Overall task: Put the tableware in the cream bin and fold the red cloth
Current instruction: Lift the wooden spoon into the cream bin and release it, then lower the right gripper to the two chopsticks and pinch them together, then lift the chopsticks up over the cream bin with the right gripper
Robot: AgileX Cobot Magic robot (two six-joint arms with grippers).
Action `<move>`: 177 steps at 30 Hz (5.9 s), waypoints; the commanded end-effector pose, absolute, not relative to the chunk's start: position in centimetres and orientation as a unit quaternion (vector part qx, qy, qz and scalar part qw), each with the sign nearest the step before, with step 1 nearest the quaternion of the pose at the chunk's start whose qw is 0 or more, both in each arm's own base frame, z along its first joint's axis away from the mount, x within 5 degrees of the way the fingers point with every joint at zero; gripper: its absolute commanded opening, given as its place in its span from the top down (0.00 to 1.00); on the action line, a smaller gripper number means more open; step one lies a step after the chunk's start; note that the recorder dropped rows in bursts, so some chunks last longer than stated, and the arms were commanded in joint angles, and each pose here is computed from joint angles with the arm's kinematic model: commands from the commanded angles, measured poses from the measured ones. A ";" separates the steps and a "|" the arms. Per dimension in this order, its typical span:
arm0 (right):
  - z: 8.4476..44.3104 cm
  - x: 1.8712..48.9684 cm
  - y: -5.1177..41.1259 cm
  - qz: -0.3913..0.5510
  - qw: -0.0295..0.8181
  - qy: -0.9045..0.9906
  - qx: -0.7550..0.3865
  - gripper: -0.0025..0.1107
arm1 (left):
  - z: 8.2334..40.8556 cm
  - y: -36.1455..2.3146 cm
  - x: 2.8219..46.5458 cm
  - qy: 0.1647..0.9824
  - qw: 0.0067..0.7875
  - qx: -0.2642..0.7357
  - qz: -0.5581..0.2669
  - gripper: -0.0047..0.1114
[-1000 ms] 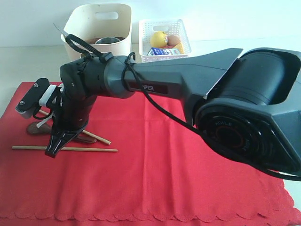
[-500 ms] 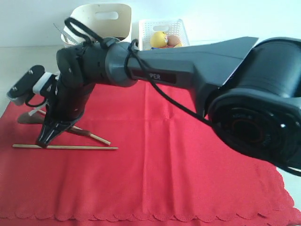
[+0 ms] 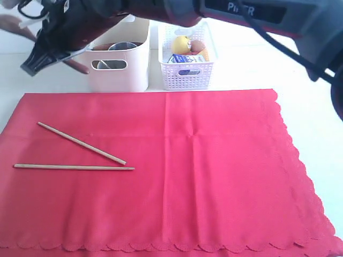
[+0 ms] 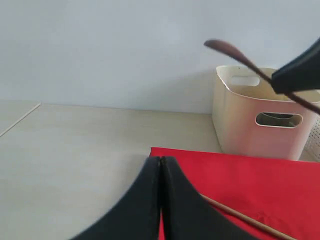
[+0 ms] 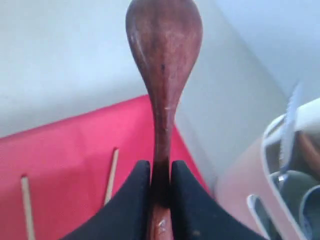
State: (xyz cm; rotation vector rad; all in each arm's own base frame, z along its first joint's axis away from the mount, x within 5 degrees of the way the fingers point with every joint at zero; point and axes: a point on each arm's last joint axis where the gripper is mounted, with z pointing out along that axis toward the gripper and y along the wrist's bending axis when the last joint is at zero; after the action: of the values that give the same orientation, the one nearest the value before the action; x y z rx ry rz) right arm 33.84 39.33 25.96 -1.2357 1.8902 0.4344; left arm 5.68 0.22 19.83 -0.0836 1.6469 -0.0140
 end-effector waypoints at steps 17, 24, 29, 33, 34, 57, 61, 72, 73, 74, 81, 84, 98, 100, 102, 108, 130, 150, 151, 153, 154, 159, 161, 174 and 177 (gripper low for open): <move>23.5 41.9 37.7 0.181 0.661 0.665 -0.296 0.98 | 19.9 0.2 5.6 0.729 0.684 -0.038 -0.005 0.95; 19.5 43.1 37.6 0.193 0.684 0.670 -0.216 0.98 | 19.9 0.2 5.6 0.729 0.684 -0.038 -0.005 0.95; 19.4 43.2 37.5 0.179 0.688 0.667 -0.222 0.83 | 19.9 0.2 5.6 0.729 0.684 -0.038 -0.005 0.95; 19.4 43.2 37.5 0.179 0.688 0.667 -0.222 0.65 | 19.9 0.2 5.6 0.729 0.684 -0.038 -0.005 0.95; 19.4 43.2 37.5 0.179 0.688 0.667 -0.222 0.61 | 19.9 0.2 5.6 0.729 0.684 -0.038 -0.005 0.95; 20.1 41.9 38.0 0.242 0.571 0.750 -0.229 0.45 | 19.9 0.2 5.6 0.729 0.684 -0.038 -0.005 0.95; 21.7 41.2 37.8 0.247 0.546 0.762 -0.247 0.45 | 19.9 0.2 5.6 0.729 0.684 -0.038 -0.005 0.95; 26.3 38.6 36.9 0.228 0.477 0.773 -0.350 0.72 | 19.9 0.2 5.6 0.729 0.684 -0.038 -0.005 0.95; 26.7 38.3 36.8 0.228 0.473 0.773 -0.355 0.75 | 19.9 0.2 5.6 0.729 0.684 -0.038 -0.005 0.95; 27.0 38.1 36.7 0.225 0.465 0.773 -0.368 0.79 | 19.9 0.2 5.6 0.729 0.684 -0.038 -0.005 0.95; 27.6 36.1 35.9 0.202 0.388 0.769 -0.467 0.98 | 19.9 0.2 5.6 0.729 0.684 -0.038 -0.005 0.95; 26.9 35.4 35.7 0.199 0.344 0.772 -0.495 0.98 | 19.9 0.2 5.6 0.729 0.684 -0.038 -0.005 0.95; 19.3 31.1 37.9 0.227 0.178 0.752 -0.592 0.98 | 19.9 0.2 5.6 0.729 0.684 -0.038 -0.005 0.95; 17.6 30.8 38.5 0.208 0.169 0.755 -0.598 0.97 | 19.9 0.2 5.6 0.729 0.684 -0.038 -0.005 0.95; 16.2 30.7 39.0 0.190 0.162 0.774 -0.582 0.91 | 19.9 0.2 5.6 0.729 0.684 -0.038 -0.005 0.95; 12.9 30.1 40.1 0.127 0.162 0.789 -0.578 0.65 | 19.9 0.2 5.6 0.729 0.684 -0.038 -0.005 0.95; 9.6 30.3 40.7 0.099 0.171 0.784 -0.588 0.31 | 19.9 0.2 5.6 0.729 0.684 -0.038 -0.005 0.95; 8.9 29.3 39.9 0.094 0.100 0.792 -0.594 0.97 | 19.9 0.2 5.6 0.729 0.684 -0.038 -0.005 0.95; 8.9 29.3 39.8 0.092 0.093 0.792 -0.596 0.98 | 19.9 0.2 5.6 0.729 0.684 -0.038 -0.005 0.95; 9.2 29.1 39.7 0.091 0.087 0.791 -0.599 0.98 | 19.9 0.2 5.6 0.729 0.684 -0.038 -0.005 0.95; 9.5 29.1 39.7 0.091 0.085 0.790 -0.600 0.98 | 19.9 0.2 5.6 0.729 0.684 -0.038 -0.005 0.95; 11.8 29.0 39.7 0.102 0.099 0.790 -0.597 0.98 | 19.9 0.2 5.6 0.729 0.684 -0.038 -0.005 0.95; 12.9 28.9 39.7 0.108 0.109 0.789 -0.595 0.98 | 19.9 0.2 5.6 0.729 0.684 -0.038 -0.005 0.95; 17.8 29.2 39.9 0.129 0.183 0.780 -0.585 0.98 | 19.9 0.2 5.6 0.729 0.684 -0.038 -0.005 0.95; 18.0 29.5 40.1 0.130 0.208 0.775 -0.582 0.98 | 19.9 0.2 5.6 0.729 0.684 -0.038 -0.005 0.95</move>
State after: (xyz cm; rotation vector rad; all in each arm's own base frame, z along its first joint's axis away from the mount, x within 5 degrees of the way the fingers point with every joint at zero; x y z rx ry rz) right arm 29.03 40.06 17.29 -1.6503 2.2158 0.3689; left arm 5.68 0.22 19.83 -0.0836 1.6469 -0.0140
